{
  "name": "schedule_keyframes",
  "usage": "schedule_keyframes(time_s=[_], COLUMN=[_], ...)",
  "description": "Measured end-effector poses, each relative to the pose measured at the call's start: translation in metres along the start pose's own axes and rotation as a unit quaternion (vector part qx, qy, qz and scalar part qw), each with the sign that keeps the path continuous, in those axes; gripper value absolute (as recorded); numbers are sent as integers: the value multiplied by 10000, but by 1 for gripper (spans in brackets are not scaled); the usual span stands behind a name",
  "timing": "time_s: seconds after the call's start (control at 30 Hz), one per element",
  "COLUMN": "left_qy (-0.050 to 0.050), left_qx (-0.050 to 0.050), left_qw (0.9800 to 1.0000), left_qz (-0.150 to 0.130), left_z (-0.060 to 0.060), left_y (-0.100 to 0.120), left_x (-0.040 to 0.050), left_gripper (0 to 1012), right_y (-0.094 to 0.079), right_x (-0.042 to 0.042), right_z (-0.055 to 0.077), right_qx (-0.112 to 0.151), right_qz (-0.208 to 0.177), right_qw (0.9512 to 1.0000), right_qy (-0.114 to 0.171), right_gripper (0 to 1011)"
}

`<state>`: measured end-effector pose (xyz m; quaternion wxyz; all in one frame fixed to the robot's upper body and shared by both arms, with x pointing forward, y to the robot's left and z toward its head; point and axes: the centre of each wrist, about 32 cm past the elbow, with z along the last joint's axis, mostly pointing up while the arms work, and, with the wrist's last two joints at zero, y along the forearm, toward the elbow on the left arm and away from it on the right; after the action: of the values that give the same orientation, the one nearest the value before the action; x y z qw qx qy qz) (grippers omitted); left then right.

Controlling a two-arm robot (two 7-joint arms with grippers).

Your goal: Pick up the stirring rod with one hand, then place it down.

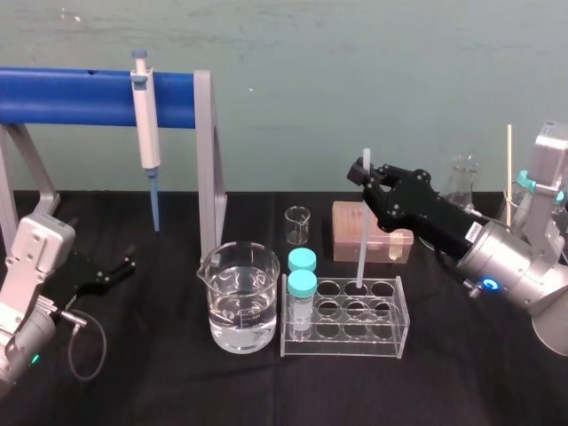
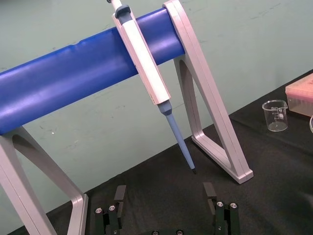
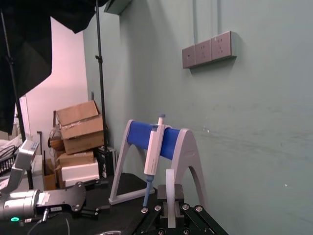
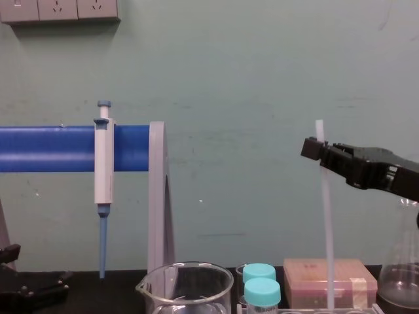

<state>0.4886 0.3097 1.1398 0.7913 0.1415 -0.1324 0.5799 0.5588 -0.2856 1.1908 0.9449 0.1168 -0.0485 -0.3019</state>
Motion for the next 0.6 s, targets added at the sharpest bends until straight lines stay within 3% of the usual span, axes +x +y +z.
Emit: schedule_keyframes(time_s=[0.6], left_qy=[0], left_qx=[-1], left_qw=[10000], left_qz=[0], left_z=[0], left_y=[0], left_x=[0], left_gripper=[1000], right_y=[-5], right_x=[-11], right_z=[-253], right_qx=[-297], right_qz=[-135], right_qw=[9994], right_qy=[109], right_gripper=[71])
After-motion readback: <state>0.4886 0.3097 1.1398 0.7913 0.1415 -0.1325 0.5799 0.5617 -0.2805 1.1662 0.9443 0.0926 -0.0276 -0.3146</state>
